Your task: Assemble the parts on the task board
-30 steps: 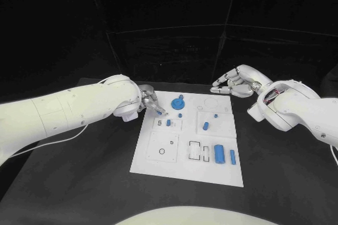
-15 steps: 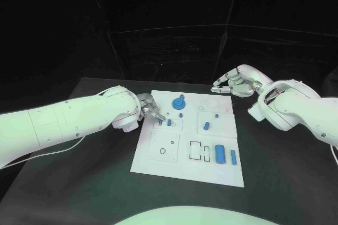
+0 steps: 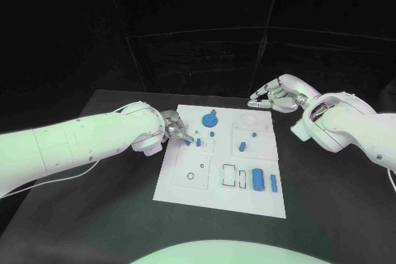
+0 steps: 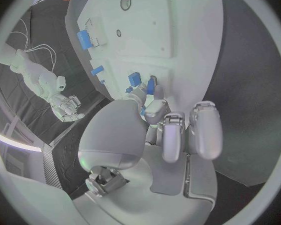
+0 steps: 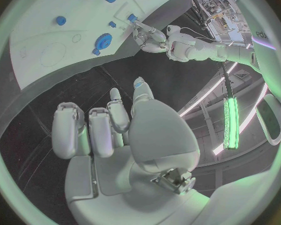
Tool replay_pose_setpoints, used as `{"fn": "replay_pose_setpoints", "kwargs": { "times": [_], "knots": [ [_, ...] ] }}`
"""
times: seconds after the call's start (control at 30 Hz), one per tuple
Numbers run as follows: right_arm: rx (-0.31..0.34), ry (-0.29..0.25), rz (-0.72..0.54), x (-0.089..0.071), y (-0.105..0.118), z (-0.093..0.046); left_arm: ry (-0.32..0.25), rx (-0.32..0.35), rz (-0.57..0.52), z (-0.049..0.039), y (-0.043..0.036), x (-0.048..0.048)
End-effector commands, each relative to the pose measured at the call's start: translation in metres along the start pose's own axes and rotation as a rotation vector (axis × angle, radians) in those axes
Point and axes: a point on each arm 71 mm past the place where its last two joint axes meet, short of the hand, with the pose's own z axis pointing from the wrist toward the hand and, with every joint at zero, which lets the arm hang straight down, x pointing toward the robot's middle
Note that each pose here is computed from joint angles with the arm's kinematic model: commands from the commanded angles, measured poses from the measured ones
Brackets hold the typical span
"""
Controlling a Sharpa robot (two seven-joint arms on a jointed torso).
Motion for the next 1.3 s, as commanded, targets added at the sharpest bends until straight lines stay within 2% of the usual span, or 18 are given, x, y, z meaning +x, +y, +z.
{"fn": "replay_pose_setpoints", "kwargs": {
  "times": [0.03,0.4,1.3],
  "knots": [
    [-0.012,-0.003,0.0,-0.0006,0.002,0.0005,0.019,-0.015,0.027,0.0002,0.0007,0.0019],
    [-0.015,-0.002,0.001,-0.0002,0.0029,0.0001,0.016,-0.025,0.051,0.0019,0.0047,-0.0008],
    [-0.016,0.001,0.001,-0.0002,0.0028,-0.0002,0.063,-0.028,0.084,0.0026,0.0008,0.0046]
  ]
}}
